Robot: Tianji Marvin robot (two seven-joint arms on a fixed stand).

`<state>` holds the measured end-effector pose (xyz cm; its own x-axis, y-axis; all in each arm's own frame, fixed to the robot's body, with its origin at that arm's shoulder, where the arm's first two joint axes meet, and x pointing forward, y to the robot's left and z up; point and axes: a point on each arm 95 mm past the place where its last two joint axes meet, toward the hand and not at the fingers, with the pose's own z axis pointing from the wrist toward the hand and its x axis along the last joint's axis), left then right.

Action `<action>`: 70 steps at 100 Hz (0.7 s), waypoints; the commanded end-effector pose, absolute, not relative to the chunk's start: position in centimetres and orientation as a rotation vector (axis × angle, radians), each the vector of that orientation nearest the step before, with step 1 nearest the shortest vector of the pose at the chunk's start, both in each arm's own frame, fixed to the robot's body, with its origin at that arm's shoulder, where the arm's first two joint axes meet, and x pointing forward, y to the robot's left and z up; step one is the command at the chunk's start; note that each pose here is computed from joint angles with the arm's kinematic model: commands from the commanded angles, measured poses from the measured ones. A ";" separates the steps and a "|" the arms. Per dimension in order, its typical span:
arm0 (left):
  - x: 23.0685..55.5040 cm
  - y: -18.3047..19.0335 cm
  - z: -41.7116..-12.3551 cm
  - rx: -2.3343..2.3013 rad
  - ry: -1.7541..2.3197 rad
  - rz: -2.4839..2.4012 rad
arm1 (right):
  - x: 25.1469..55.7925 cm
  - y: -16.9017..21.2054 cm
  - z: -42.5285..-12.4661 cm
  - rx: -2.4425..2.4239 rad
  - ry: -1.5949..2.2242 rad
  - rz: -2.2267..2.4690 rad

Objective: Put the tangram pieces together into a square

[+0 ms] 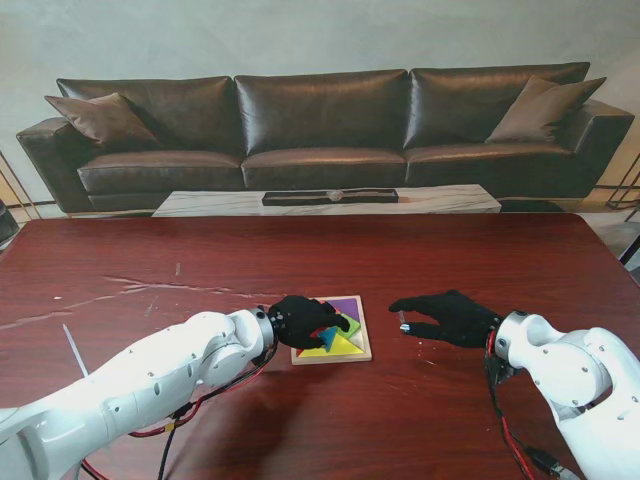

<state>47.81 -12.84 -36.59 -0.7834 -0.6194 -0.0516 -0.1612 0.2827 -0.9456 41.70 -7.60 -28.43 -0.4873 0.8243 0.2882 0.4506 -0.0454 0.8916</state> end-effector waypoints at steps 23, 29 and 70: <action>48.1 -13.0 -36.6 -0.692 2.162 -1.513 | 41.4 -7.5 -28.6 1.348 1.904 1.547; 48.1 -13.0 -36.8 -0.693 2.166 -1.512 | 41.4 -7.5 -28.6 1.347 1.905 1.547; 48.2 -14.1 -37.5 -0.698 2.171 -1.578 | 41.4 -7.6 -28.6 1.349 1.902 1.540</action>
<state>48.29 -13.51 -37.38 -0.8019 -0.5974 -0.0139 -0.1756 0.2578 -0.9501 41.57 -7.76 -28.52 -0.4851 0.8260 0.2870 0.4499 -0.0457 0.8919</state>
